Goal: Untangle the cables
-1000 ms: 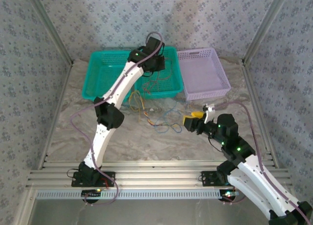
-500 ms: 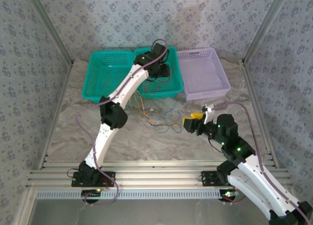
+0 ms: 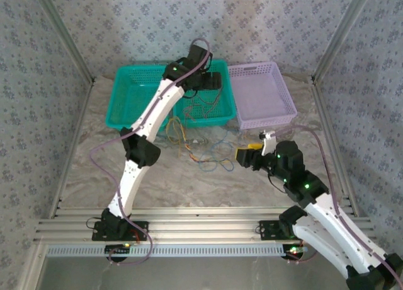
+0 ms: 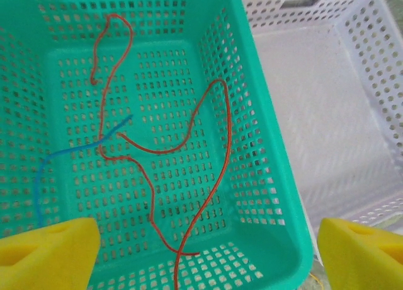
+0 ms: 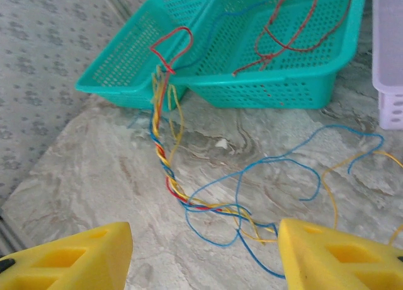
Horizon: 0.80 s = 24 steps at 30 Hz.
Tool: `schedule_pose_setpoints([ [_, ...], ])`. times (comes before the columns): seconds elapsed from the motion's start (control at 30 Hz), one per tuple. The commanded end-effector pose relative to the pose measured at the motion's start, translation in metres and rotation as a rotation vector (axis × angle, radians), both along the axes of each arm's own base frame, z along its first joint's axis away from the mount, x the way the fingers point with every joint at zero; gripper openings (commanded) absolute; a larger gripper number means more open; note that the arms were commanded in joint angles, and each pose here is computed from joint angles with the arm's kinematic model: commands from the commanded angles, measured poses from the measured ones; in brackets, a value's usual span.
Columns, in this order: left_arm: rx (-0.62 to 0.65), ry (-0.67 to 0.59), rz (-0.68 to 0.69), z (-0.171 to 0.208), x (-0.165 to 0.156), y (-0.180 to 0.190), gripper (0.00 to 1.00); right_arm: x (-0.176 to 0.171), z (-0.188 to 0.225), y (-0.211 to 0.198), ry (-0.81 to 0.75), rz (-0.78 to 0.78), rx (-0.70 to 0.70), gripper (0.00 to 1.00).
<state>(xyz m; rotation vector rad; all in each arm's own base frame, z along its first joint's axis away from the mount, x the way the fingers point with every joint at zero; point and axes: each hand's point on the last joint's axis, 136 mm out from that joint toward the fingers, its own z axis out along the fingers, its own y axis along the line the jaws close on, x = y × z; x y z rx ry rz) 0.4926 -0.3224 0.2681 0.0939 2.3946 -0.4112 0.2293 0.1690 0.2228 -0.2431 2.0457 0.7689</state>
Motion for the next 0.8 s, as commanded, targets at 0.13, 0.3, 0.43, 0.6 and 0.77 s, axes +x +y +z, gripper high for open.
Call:
schedule_pose_setpoints([
  [0.13,0.063,-0.110,-0.020,0.081,-0.062,0.039,0.94,0.010,-0.043,0.004,0.194,-0.020,-0.093,0.65],
  [0.3,-0.003,-0.121,-0.027,0.075,-0.101,0.052,1.00,0.020,-0.074,0.026,0.295,0.035,-0.122,0.64],
  [0.43,-0.048,-0.069,-0.024,0.050,-0.137,0.063,0.99,0.030,-0.072,0.058,0.282,0.112,-0.111,0.64],
  [0.6,-0.116,-0.051,0.009,0.025,-0.180,0.084,1.00,0.047,-0.058,0.104,0.232,0.218,-0.090,0.64],
  [0.77,-0.183,-0.075,0.076,0.016,-0.213,0.117,1.00,0.054,-0.057,0.161,0.148,0.335,-0.107,0.67],
])
